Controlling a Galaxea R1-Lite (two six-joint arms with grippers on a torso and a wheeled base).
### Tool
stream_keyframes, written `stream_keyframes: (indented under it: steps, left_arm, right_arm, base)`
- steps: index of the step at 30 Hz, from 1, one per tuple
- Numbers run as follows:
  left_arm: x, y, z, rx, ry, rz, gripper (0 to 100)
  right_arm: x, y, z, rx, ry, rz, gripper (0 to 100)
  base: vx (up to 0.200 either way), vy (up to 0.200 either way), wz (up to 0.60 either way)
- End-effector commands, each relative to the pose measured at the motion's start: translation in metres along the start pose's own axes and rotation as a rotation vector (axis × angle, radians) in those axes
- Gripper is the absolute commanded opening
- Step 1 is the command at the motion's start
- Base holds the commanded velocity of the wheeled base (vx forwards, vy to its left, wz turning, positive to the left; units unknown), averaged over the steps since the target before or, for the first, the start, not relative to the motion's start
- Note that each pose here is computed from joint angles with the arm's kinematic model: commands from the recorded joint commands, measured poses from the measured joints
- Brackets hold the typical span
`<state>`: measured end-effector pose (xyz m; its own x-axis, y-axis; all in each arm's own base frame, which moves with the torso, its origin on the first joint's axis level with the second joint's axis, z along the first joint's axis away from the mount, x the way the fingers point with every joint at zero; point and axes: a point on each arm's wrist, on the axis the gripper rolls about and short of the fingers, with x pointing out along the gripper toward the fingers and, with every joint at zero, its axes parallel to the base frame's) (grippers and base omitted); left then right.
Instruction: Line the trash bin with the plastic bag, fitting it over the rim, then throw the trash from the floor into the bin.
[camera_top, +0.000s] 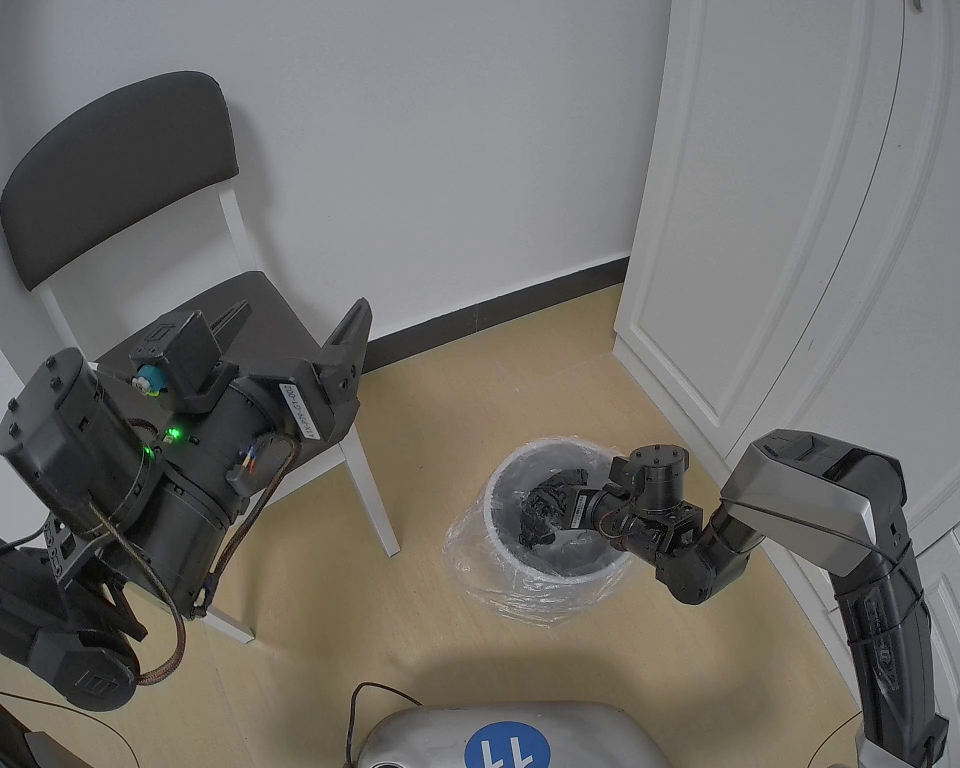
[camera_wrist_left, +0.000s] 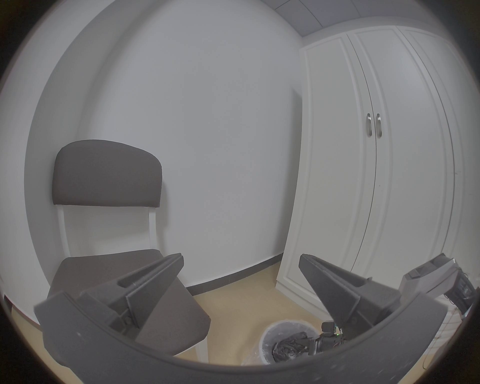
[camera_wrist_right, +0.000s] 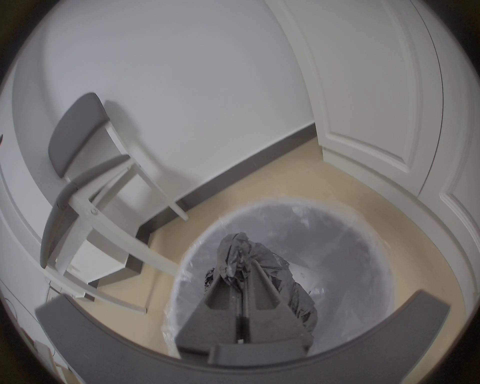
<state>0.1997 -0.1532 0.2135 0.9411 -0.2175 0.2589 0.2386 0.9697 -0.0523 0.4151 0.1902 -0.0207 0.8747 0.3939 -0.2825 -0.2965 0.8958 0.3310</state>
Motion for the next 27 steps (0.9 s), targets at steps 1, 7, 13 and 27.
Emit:
stream_keyframes:
  steps: [1, 7, 13, 27]
  left_arm:
    - [0.0, 0.0, 0.001, -0.001, -0.001, 0.0, 100]
    - [0.0, 0.0, 0.0, 0.0, 0.0, 0.0, 100]
    - [-0.001, 0.0, 0.0, 0.0, 0.0, 0.002, 100]
    - [-0.001, 0.0, 0.0, 0.0, 0.002, 0.0, 100]
  right_arm:
    - [-0.006, 0.005, 0.009, -0.003, 0.042, -0.012, 0]
    - [-0.005, 0.003, 0.006, -0.003, 0.066, -0.023, 0]
    - [0.0, -0.002, 0.001, -0.002, 0.071, -0.034, 0]
    - [0.004, -0.008, -0.01, -0.002, 0.091, -0.046, 0]
  base:
    - [0.0, 0.0, 0.0]
    - [0.0, 0.0, 0.0]
    - [0.0, 0.0, 0.0]
    - [0.0, 0.0, 0.0]
